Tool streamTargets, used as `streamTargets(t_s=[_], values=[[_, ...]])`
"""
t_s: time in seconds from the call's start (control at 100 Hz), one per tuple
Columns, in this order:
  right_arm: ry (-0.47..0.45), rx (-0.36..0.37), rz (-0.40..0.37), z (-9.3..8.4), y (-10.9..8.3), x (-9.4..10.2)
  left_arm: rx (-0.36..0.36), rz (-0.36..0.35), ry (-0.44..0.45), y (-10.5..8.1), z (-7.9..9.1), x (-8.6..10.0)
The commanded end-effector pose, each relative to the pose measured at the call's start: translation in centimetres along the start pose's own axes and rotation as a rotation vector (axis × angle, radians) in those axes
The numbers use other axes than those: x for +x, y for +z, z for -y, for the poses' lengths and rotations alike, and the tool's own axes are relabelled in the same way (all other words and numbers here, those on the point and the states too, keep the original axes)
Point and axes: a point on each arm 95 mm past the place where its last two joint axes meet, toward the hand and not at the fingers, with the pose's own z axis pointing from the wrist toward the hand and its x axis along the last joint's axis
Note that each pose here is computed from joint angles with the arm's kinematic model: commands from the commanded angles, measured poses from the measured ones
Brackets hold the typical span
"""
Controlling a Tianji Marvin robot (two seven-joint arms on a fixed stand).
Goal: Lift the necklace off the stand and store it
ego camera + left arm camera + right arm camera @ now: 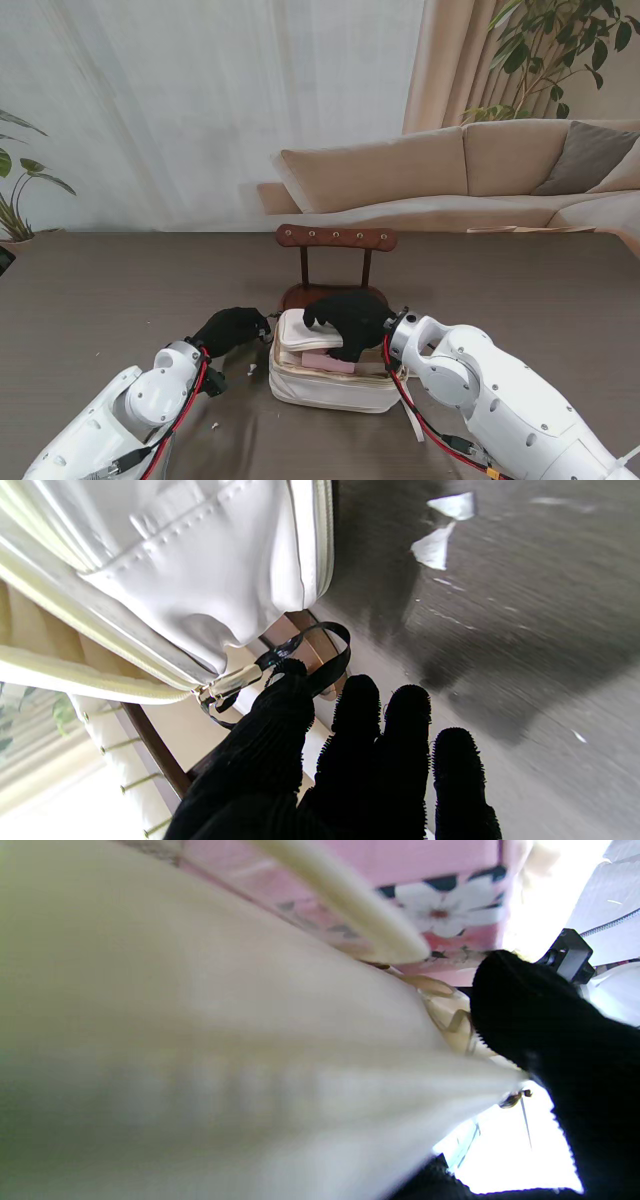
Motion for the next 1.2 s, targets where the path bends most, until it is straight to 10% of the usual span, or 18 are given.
streamTargets(t_s=[0.0, 1.19], values=[[0.017, 0.073, 0.003, 2.4, -0.6, 0.2, -0.023, -0.002, -0.026, 0.5, -1.2, 0.2], [0.055, 0.064, -0.013, 2.8, -1.2, 1.1, 0.002, -0.047, -0.467, -0.7, -1.0, 1.5]])
